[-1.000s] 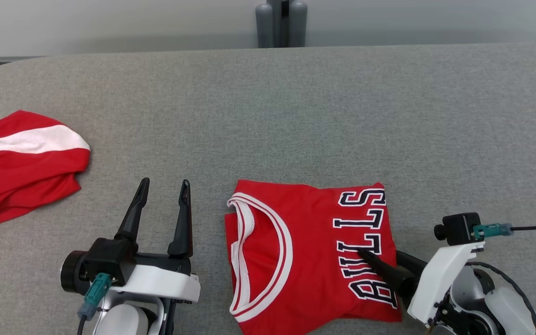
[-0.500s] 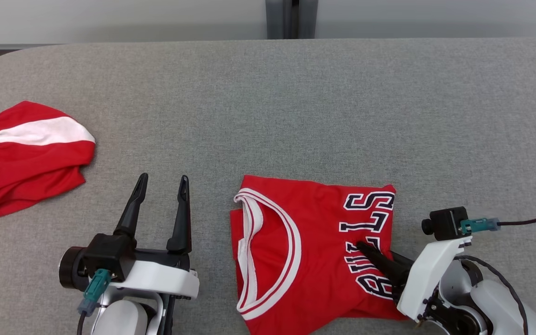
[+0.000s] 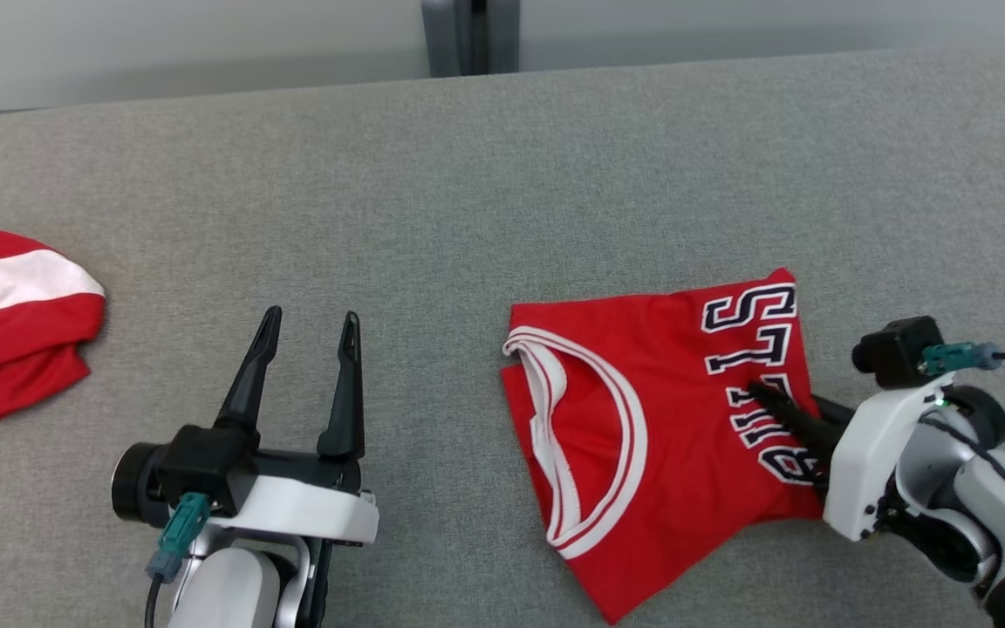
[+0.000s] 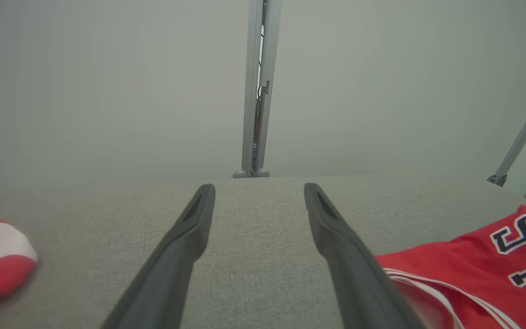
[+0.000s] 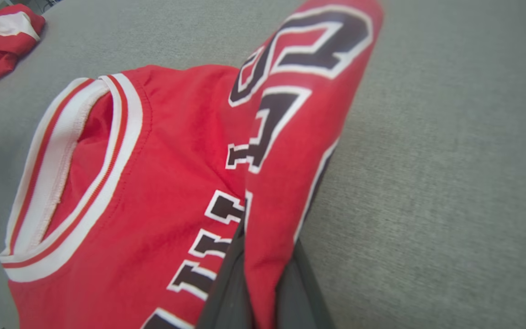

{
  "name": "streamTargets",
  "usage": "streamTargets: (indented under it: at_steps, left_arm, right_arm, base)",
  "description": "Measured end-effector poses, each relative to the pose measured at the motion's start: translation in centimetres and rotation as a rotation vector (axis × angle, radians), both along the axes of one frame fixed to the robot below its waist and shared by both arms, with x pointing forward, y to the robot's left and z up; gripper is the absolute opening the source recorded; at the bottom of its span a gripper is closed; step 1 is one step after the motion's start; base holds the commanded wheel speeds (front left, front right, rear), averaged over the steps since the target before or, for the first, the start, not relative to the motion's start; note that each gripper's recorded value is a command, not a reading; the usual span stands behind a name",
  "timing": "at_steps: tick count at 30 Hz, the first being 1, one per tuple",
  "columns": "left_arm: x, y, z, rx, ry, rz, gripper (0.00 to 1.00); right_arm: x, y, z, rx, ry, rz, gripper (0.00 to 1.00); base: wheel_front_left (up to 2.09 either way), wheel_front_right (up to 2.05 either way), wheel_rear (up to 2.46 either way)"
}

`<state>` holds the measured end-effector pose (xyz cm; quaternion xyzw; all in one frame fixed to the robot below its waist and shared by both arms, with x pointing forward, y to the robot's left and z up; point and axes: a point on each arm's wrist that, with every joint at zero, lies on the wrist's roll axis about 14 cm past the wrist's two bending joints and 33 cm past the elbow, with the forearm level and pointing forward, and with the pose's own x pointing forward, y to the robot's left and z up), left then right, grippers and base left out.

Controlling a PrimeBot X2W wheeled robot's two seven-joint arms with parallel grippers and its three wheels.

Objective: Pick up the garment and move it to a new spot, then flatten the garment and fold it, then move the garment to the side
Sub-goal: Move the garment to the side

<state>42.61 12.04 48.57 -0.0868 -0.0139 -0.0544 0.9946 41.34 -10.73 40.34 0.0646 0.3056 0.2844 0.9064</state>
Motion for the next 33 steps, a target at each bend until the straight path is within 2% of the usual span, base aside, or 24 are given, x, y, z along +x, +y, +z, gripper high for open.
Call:
streamTargets:
  at_steps: [12, 17, 18, 28, 33]
  left_arm:
    - [4.8, -4.9, -2.5, -0.001, 0.013, -0.142, 1.0]
    - [6.5, -7.0, -5.1, 0.001, 0.044, -0.203, 1.0]
    - [7.1, -7.6, -6.1, -0.005, 0.056, -0.216, 1.0]
    - [8.7, -9.1, -9.0, -0.027, 0.079, -0.258, 1.0]
    - [9.0, -8.7, -9.2, -0.035, 0.079, -0.238, 1.0]
  right_arm:
    - [5.3, -11.5, -0.1, -0.194, -0.043, -0.157, 0.0]
    - [6.5, -17.8, -1.3, -0.323, -0.041, -0.248, 0.0]
    - [6.8, -20.3, -1.7, -0.378, -0.031, -0.284, 0.0]
    - [7.7, -31.1, -1.9, -0.677, -0.018, -0.42, 0.0]
    - [8.4, -33.0, -1.8, -0.785, -0.035, -0.427, 0.0]
  base:
    - [0.0, 0.0, 0.0]
    - [0.0, 0.0, 0.0]
    - [0.0, 0.0, 0.0]
    - [0.0, 0.0, 0.0]
    - [0.0, 0.0, 0.0]
